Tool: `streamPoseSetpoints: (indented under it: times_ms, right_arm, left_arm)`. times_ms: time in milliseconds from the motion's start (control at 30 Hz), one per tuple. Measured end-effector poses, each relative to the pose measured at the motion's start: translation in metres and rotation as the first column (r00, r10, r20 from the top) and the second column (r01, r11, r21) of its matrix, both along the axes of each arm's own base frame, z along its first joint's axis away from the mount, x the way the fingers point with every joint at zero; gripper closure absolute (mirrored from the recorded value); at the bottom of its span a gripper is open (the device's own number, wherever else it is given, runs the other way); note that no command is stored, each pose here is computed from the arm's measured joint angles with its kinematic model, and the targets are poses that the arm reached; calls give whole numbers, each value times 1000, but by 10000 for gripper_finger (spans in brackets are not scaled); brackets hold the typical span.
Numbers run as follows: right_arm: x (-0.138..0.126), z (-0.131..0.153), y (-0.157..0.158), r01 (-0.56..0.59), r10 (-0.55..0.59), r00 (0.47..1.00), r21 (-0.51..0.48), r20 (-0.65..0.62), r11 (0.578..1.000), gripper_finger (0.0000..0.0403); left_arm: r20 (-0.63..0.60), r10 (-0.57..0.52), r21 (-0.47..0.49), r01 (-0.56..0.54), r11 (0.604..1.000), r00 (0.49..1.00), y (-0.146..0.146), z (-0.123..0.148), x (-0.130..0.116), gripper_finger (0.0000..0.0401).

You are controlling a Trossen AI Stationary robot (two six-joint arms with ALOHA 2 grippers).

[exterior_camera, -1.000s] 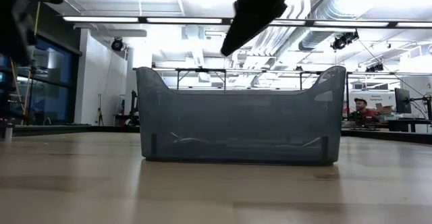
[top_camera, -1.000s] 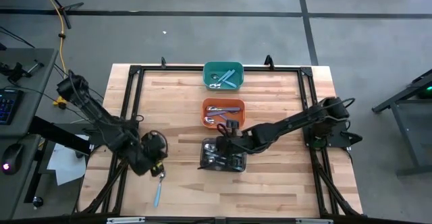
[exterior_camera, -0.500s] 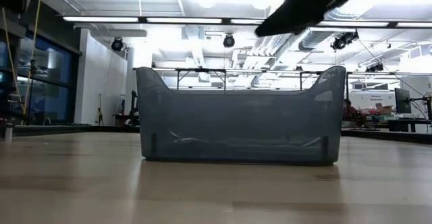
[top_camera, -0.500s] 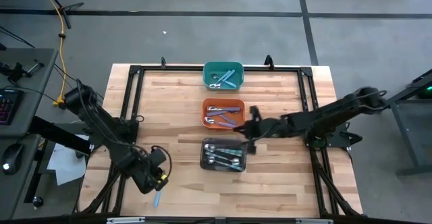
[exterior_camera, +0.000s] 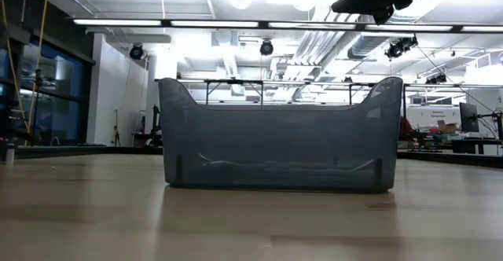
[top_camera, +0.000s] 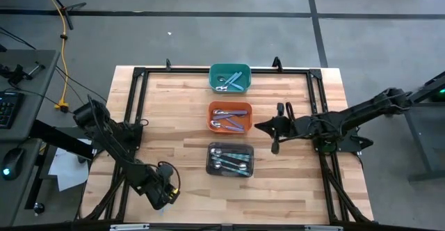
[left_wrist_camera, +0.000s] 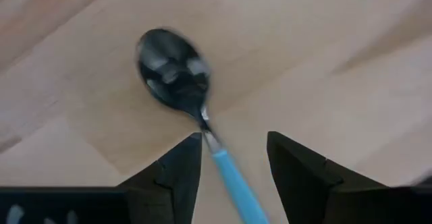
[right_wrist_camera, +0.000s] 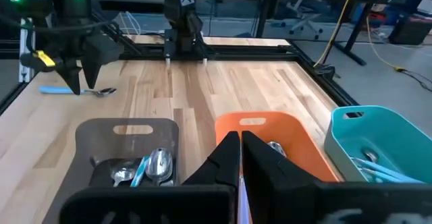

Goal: Sort silverware by color (type)
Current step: Put the blue spoon into the blue bin

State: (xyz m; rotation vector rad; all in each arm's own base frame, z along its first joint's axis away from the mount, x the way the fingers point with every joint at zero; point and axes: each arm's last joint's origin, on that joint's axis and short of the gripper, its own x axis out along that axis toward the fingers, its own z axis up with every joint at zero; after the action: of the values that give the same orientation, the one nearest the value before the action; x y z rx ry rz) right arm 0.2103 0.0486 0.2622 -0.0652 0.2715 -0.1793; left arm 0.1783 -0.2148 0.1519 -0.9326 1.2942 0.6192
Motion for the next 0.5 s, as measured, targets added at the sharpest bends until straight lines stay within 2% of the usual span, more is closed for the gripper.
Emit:
streamPoseSetpoints:
  times_ms: [200, 300, 433, 500]
  right_arm:
    - [-2, 0, 4, 15, -15, 1000, -16, 3, 1000, 403]
    - [-2, 0, 4, 20, -20, 1000, -26, 2, 999, 403]
    - [-2, 0, 4, 20, -20, 1000, -28, 2, 999, 403]
    - [-2, 0, 4, 20, -20, 1000, -28, 1, 999, 403]
  left_arm:
    - [-71, -11, 22, 13, 1000, 997, -5, -13, -4, 272]
    - [-74, -46, 45, 50, 998, 996, -5, -14, -7, 310]
    - [-73, -139, 94, 145, 985, 988, -2, -12, -10, 380]
    - [-72, -159, 126, 167, 978, 985, 2, -12, -9, 391]
